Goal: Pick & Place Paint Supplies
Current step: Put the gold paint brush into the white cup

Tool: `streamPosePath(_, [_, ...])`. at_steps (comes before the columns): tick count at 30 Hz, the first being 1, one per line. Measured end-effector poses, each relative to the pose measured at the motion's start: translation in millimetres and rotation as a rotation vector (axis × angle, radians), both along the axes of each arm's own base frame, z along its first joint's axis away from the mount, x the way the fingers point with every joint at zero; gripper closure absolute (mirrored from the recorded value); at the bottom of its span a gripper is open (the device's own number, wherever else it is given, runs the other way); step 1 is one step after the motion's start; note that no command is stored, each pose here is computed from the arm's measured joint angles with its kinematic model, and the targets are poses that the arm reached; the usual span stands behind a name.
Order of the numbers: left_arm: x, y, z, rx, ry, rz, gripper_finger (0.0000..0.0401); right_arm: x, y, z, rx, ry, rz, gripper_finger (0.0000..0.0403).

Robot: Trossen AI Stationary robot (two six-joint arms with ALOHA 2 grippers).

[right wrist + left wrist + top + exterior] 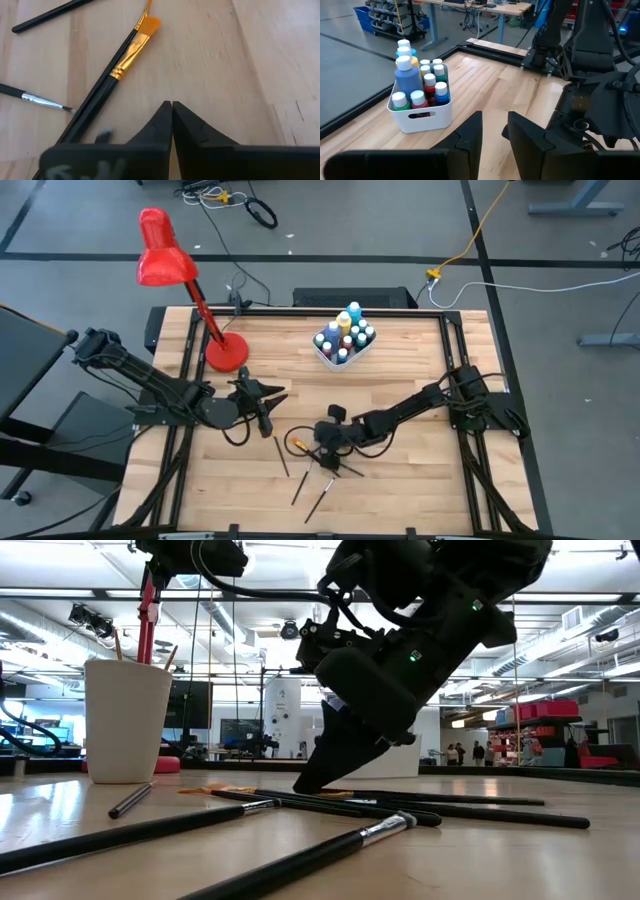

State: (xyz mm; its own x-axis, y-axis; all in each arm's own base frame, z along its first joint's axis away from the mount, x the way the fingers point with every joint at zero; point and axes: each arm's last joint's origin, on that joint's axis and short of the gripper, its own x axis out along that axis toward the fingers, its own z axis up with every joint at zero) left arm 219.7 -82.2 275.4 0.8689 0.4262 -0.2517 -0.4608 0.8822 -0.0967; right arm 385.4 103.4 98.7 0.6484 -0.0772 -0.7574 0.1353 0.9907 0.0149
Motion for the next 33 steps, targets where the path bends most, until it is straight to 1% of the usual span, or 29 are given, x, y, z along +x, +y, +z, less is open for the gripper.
streamPosePath(5, [0,0,0,0.0,-0.001,0.002,0.0298,-1,0,5,-0.004,-0.008,0.023,0.0393])
streamPosePath(8, [0,0,0,-0.001,-0.001,0.002,0.0298,-7,-1,18,-0.009,0.004,0.057,0.0399])
streamPosePath(9, [0,0,0,-0.003,-0.003,0.003,0.0298,-8,-1,26,-0.006,-0.01,0.071,0.0399])
streamPosePath(12, [0,0,0,-0.018,-0.01,0.007,0.0298,-11,-2,63,0.0,-0.102,0.091,0.04])
streamPosePath(14, [0,0,0,-0.019,-0.011,0.008,0.0298,-17,-3,87,-0.029,-0.153,0.091,0.0401])
streamPosePath(16, [0,0,0,-0.02,-0.011,0.008,0.0298,-26,-4,110,-0.079,-0.194,0.097,0.0401])
streamPosePath(20, [0,0,0,-0.021,-0.014,0.008,0.0298,-51,3,170,-0.187,-0.379,0.12,0.0402])
streamPosePath(22, [0,0,0,-0.022,-0.014,0.005,0.0298,-63,7,192,-0.254,-0.456,0.12,0.0402])
streamPosePath(24, [0,0,0,-0.024,-0.013,0.0,0.0298,-72,13,206,-0.307,-0.549,0.131,0.0402])
streamPosePath(26, [1,0,1,-0.025,-0.015,-0.006,0.0298,-81,16,212,-0.323,-0.65,0.171,0.0402])
streamPosePath(29, [9,-5,-2,0.003,-0.027,-0.022,0.0298,-89,17,201,-0.309,-0.75,0.219,0.0402])
streamPosePath(31, [16,-9,-2,0.044,-0.047,-0.056,0.0298,-92,13,189,-0.323,-0.807,0.2,0.0402])
streamPosePath(33, [29,-15,-3,0.082,-0.08,-0.125,0.0298,-95,5,181,-0.338,-0.873,0.164,0.0403])
